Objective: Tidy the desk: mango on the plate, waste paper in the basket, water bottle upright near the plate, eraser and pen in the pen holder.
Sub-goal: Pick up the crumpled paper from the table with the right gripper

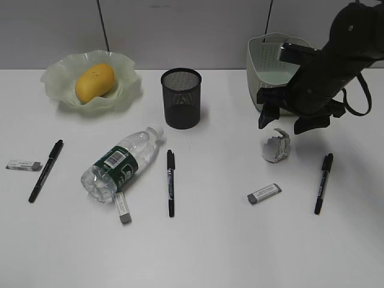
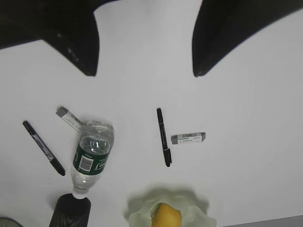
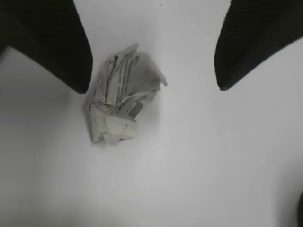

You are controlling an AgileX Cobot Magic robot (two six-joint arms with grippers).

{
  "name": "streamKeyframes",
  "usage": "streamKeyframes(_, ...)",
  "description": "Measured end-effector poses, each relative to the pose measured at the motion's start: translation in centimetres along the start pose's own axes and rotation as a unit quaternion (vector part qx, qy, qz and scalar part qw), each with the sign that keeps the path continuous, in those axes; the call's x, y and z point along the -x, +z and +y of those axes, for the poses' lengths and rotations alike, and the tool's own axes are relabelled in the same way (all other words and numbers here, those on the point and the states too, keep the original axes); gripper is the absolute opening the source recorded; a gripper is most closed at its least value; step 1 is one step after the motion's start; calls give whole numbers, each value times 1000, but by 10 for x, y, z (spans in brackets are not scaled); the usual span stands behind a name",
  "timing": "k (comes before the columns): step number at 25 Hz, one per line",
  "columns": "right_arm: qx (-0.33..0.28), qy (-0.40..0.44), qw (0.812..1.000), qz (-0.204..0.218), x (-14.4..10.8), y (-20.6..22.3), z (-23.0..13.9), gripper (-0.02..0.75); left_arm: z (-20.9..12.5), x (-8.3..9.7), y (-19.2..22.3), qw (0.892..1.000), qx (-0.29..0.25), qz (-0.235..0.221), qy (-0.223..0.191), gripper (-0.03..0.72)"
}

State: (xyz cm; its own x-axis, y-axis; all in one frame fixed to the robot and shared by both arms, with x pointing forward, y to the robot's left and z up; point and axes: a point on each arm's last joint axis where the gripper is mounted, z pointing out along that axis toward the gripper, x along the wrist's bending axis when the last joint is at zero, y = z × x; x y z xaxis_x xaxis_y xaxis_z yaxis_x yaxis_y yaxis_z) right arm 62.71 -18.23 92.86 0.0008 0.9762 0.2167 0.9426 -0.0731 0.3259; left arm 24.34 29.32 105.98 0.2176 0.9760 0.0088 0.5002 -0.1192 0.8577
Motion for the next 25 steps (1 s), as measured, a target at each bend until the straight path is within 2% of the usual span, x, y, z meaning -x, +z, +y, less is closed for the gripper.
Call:
streamKeyframes(7, -38, -12, 999, -38, 5, 26, 7, 633, 0, 0, 0, 1000, 0, 0, 0, 470)
streamKeyframes(14, -67, -8, 997, -45, 9, 46, -1, 634, 0, 0, 0, 1000, 0, 0, 0, 470)
streamKeyframes(18, -69, -27, 996, -41, 3, 49, -4, 615, 0, 0, 0, 1000, 0, 0, 0, 470)
streamKeyframes(20, -67, -33, 996, -38, 0, 49, -4, 579, 0, 0, 0, 1000, 0, 0, 0, 470)
streamKeyframes(25, -67, -33, 997, -37, -1, 49, -4, 402, 0, 0, 0, 1000, 0, 0, 0, 470)
